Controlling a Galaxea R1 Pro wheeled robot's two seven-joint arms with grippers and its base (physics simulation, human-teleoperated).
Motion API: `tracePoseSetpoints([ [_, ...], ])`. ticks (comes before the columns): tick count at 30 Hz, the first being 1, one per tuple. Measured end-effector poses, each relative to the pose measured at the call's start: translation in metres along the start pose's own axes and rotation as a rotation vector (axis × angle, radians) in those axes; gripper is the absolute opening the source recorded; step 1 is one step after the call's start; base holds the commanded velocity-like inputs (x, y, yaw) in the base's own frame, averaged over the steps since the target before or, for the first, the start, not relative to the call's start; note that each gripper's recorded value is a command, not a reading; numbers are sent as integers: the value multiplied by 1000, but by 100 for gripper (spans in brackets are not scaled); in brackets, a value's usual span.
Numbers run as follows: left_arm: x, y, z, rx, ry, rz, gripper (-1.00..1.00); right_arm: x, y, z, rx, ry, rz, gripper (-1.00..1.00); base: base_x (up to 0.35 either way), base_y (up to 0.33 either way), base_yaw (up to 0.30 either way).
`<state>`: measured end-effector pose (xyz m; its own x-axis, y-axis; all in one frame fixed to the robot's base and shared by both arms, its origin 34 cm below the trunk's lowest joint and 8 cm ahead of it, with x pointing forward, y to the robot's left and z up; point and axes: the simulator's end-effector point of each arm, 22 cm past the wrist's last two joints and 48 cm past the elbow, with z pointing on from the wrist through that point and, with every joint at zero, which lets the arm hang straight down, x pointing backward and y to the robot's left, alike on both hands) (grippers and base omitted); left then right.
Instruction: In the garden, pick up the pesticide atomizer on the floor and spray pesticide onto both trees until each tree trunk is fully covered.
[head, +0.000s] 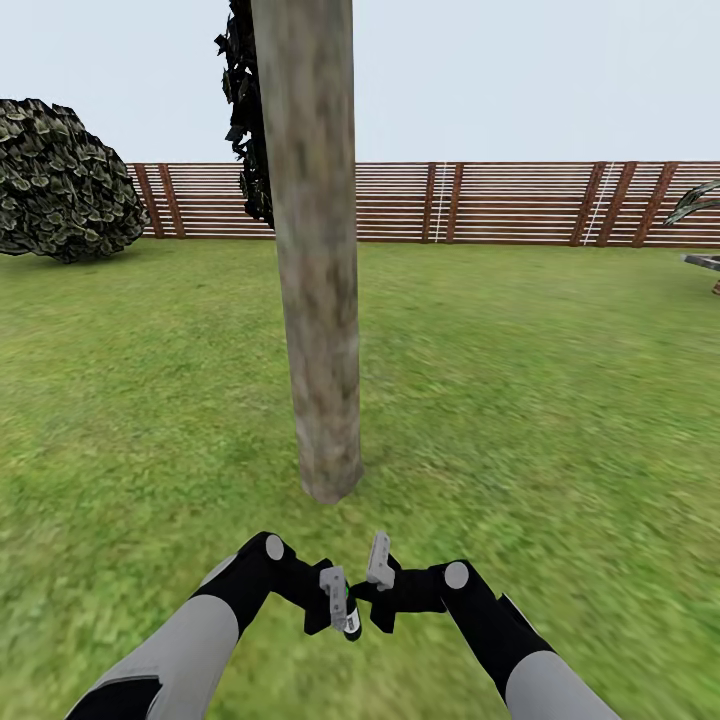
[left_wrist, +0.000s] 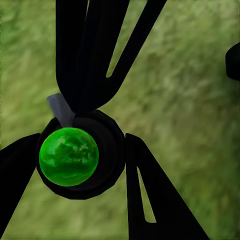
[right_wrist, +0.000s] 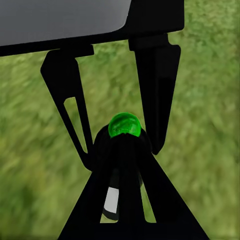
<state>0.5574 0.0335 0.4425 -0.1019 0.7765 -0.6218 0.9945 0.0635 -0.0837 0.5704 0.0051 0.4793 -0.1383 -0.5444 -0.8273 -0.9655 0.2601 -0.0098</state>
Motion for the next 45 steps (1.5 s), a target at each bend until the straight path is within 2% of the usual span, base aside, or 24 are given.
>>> tracePoseSetpoints([
  [12,9,-1,0,-1,13,-8,-100,0,0,0,-1,-1,0,-100,0,0,0],
  [16,22,0,-5,-6,34,-14,-100,0,1,0,-2,0,-1,-100,0,0,0],
  [27,100,17,-48,-59,125,-80,-100,1,2,1,-4,3,-2,-100,0,0,0],
  [34,172,24,-95,-104,223,-137,-100,2,3,1,-7,4,-1,-100,0,0,0],
  [35,182,25,-103,-111,239,-147,-100,2,3,1,-7,4,-1,100,0,0,0],
  [36,206,27,-121,-145,246,-200,-100,9,-1,-4,-1,15,1,100,0,0,0],
  [37,240,31,-153,-194,269,-258,-100,16,-5,-9,9,26,2,100,0,0,0],
  [39,235,32,-151,-205,241,-279,-100,22,-9,-14,18,33,4,100,0,0,0],
  [41,238,35,-155,-244,198,-333,-100,35,-20,-24,48,54,6,100,0,0,0],
  [43,242,44,-159,-319,160,-385,-100,63,-43,-45,131,97,20,100,0,0,0],
  [45,247,57,-164,-407,134,-427,-100,94,-64,-64,229,129,79,100,0,0,0],
])
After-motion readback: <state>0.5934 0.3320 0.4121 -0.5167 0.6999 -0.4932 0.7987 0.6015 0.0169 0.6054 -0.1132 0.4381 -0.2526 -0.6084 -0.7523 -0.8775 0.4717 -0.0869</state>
